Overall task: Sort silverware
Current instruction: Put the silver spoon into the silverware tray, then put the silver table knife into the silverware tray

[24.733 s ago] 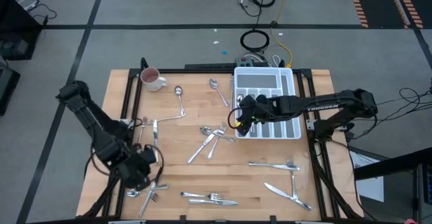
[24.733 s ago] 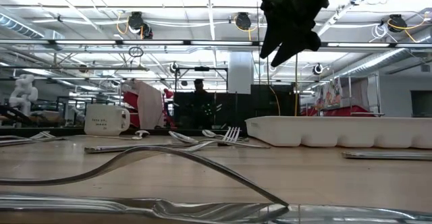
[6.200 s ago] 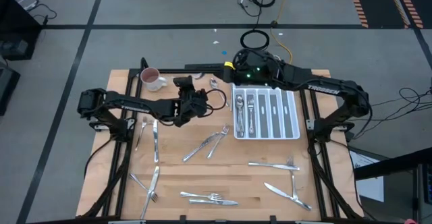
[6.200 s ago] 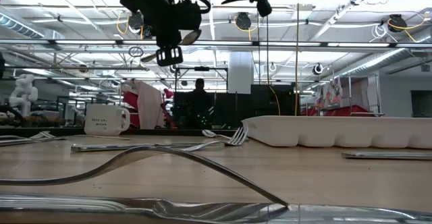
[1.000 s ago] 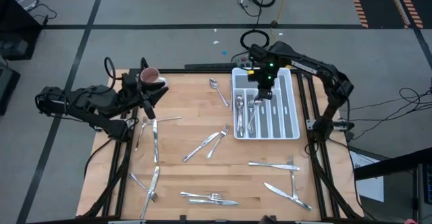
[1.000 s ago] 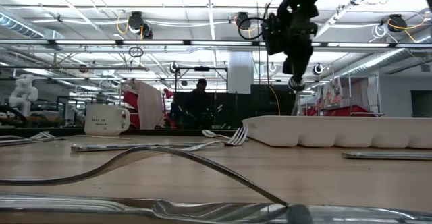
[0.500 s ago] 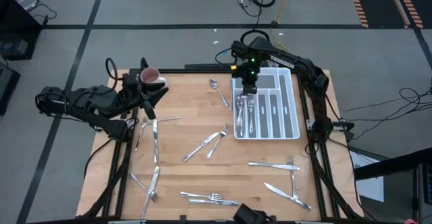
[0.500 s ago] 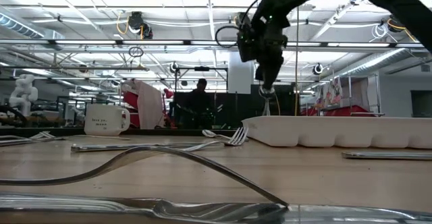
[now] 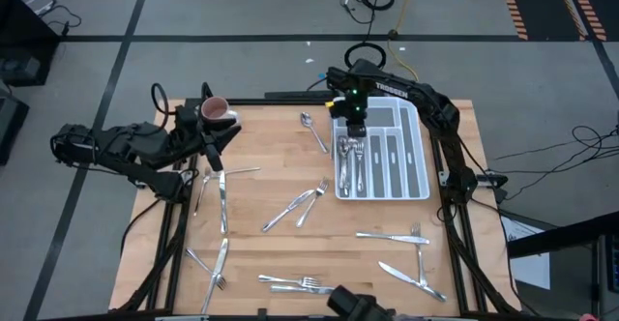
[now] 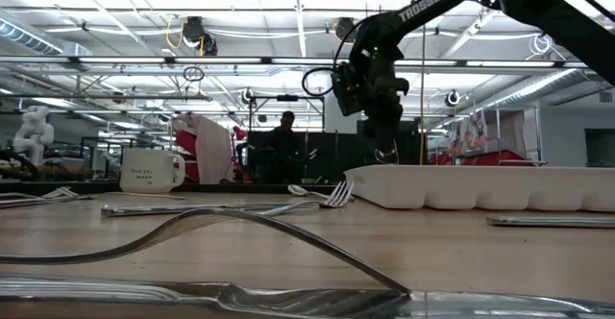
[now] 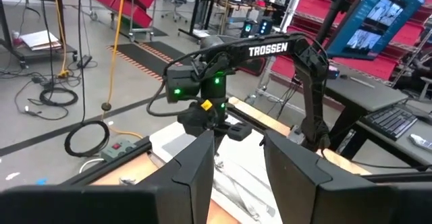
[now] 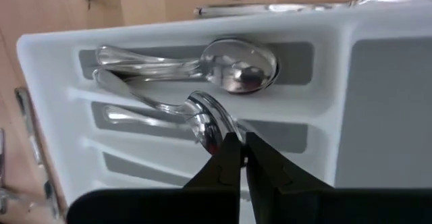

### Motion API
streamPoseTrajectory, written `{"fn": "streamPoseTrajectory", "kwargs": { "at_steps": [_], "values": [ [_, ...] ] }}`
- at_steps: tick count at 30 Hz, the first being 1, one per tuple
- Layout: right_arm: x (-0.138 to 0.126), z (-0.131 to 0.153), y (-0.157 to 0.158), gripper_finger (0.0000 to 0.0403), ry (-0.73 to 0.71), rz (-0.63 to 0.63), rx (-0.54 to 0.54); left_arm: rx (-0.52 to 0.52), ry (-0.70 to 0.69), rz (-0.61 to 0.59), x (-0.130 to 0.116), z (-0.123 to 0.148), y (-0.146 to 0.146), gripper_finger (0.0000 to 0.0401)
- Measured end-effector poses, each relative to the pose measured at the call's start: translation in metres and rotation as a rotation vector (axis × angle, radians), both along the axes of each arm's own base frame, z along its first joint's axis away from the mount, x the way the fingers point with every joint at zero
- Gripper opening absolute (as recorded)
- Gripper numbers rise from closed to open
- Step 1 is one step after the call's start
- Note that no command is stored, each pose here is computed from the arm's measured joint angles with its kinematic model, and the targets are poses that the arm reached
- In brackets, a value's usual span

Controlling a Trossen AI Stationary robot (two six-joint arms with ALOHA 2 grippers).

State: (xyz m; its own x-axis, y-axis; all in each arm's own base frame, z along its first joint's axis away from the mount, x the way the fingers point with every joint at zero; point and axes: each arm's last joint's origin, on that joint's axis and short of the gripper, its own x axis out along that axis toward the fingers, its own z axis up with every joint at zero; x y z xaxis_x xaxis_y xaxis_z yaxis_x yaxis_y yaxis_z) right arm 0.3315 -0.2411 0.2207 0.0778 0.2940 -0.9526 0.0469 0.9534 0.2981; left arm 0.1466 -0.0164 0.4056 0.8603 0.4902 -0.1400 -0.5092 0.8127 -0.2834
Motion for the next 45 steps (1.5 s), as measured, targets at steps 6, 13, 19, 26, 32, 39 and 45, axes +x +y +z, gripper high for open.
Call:
{"fn": "streamPoseTrajectory", "kwargs": {
  "at_steps": [6,13,19,26,32,39,45],
  "values": [
    [0.005,0.000,-0.003,0.0000,-0.047,0.006,-0.034,-0.021,0.044,0.007,-0.001,-0.006,0.000,0.0135],
    [0.008,-0.003,-0.005,0.0000,-0.068,0.011,-0.049,-0.026,0.045,0.008,-0.001,-0.006,0.000,0.0135],
    [0.010,-0.004,-0.007,0.0000,-0.057,0.012,-0.107,-0.038,0.047,0.012,-0.002,-0.007,0.000,0.0135],
    [0.011,-0.005,-0.006,0.0020,-0.052,0.017,-0.114,-0.035,0.060,0.012,-0.002,-0.008,0.001,0.0135],
    [0.012,-0.005,-0.004,0.0055,-0.046,0.003,-0.115,-0.035,0.062,0.012,-0.002,-0.008,0.001,0.0135],
    [0.012,-0.005,-0.004,0.0090,-0.018,0.006,-0.152,-0.032,0.072,0.012,-0.002,-0.009,0.001,0.0135],
    [0.019,0.015,0.002,0.0094,-0.016,-0.006,-0.304,-0.028,0.084,0.013,-0.003,-0.010,0.001,0.0135]
  ]
}}
